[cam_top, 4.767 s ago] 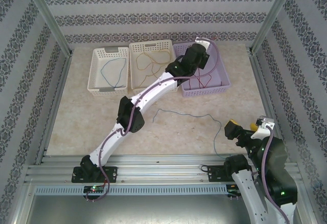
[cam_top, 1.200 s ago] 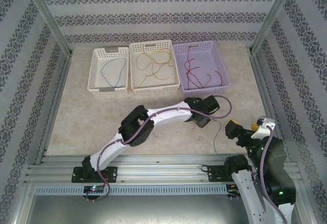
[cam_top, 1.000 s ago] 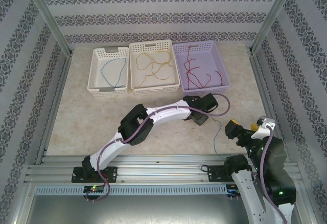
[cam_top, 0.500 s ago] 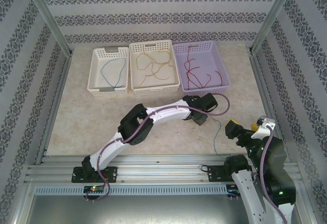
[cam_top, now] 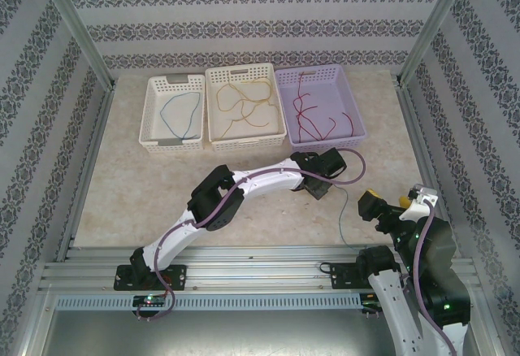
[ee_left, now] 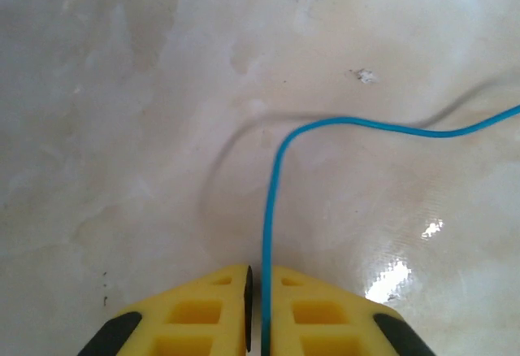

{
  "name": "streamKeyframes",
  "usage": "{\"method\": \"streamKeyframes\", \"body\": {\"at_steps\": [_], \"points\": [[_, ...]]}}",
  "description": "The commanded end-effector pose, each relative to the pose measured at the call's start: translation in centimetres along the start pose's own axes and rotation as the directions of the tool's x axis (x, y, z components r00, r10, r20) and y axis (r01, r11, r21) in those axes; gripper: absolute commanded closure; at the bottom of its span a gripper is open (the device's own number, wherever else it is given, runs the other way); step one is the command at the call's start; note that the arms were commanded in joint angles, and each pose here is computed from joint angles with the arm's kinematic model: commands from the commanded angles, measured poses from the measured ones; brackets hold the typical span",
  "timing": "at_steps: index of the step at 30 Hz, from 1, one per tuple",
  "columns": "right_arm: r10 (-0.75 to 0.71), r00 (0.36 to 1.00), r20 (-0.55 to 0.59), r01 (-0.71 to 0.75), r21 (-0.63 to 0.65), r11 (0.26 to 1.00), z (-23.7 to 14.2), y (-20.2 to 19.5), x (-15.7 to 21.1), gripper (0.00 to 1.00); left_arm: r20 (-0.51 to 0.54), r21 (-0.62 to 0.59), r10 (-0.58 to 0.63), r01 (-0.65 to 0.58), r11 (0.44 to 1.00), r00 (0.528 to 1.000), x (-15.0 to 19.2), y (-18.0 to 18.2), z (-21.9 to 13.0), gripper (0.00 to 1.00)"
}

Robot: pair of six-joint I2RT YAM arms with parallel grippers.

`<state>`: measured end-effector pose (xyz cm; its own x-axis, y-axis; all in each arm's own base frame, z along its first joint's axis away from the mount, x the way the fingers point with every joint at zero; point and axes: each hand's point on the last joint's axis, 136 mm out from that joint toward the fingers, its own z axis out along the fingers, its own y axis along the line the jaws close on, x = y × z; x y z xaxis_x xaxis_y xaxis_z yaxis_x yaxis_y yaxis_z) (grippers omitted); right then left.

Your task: Untangle the cables

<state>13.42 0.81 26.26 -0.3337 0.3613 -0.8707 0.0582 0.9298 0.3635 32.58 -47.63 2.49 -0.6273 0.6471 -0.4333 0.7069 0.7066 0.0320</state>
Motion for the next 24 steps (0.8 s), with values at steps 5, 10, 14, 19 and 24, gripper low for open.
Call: {"method": "streamKeyframes", "body": {"at_steps": [5,10,14,19,24], "points": [[0.007,1.0,0.006,-0.007,0.018,1.0,0.0,-0.4,0.1,0.02,0.05,-0.019,-0.022,0.023,1.0,0.999,-1.2,1.1,-3.2,1.0],[0.007,1.0,0.007,-0.008,0.022,1.0,0.0,-0.4,0.1,0.02,0.108,-0.014,-0.046,0.048,0.999,0.993,-2.0,1.5,-5.8,1.0],[0.008,1.0,0.006,-0.008,0.023,1.0,0.0,-0.4,0.1,0.02,0.147,0.007,-0.074,0.074,0.997,0.986,-2.1,1.5,-7.7,1.0],[0.009,1.0,0.006,-0.009,0.027,1.0,0.1,-0.5,0.1,0.02,0.168,0.027,-0.096,0.093,0.995,0.981,-1.8,1.4,-9.6,1.0],[0.01,1.0,0.005,-0.011,0.031,0.999,0.1,-0.6,0.1,0.02,0.196,0.038,-0.111,0.106,0.994,0.974,-1.8,1.7,-11.7,1.0]]}}
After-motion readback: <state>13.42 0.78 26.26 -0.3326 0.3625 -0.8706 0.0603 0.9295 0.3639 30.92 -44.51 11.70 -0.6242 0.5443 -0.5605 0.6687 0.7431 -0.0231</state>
